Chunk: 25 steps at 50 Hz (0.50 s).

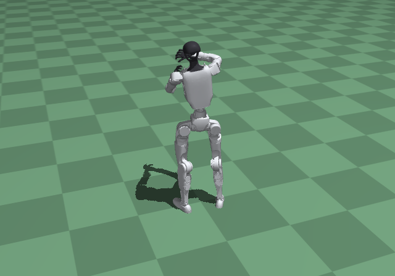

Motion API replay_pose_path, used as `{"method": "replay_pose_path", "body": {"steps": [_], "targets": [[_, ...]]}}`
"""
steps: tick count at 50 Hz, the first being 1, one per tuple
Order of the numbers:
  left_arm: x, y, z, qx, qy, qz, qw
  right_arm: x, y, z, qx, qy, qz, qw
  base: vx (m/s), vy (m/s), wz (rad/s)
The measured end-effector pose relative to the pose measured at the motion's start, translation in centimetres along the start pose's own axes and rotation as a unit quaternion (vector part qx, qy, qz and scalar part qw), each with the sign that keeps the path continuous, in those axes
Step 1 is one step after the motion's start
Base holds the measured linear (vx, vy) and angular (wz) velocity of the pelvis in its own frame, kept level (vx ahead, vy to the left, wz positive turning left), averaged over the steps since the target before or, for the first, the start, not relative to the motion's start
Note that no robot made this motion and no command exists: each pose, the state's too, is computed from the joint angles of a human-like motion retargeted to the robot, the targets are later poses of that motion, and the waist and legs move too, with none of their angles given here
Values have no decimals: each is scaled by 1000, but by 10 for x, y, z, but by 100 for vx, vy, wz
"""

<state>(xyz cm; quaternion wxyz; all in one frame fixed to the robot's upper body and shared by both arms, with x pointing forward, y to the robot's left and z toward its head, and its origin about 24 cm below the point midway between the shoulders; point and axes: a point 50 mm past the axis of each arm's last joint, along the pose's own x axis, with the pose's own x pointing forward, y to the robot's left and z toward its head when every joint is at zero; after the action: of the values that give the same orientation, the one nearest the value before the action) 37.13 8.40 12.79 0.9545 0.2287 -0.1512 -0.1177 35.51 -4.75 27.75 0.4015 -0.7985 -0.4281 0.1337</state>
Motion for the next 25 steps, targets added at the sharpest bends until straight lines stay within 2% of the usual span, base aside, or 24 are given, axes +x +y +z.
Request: {"method": "replay_pose_path", "body": {"steps": [5, 9, 14, 20, 25], "targets": [[-1, 2, -2, -1, 6, 7, 1000, 0, -2, -1, 8, 2, -8, 1000, 0, 0, 0], [2, 4, 0, -12, 4, 22, 1000, -4, -2, -6, 55, 24, -27, 998, 0, 0, 0], [4, 3, 7, -43, -7, 47, 998, -21, 8, -16, 182, 85, -74, 977, 0, 0, 0], [-1, 0, 18, -101, -28, 58, 993, -62, 32, -21, 368, 166, -130, 906, 0, 0, 0], [-11, 1, 23, -136, -44, 47, 989, -103, 61, -7, 477, 210, -121, 845, 0, 0, 0]]}}
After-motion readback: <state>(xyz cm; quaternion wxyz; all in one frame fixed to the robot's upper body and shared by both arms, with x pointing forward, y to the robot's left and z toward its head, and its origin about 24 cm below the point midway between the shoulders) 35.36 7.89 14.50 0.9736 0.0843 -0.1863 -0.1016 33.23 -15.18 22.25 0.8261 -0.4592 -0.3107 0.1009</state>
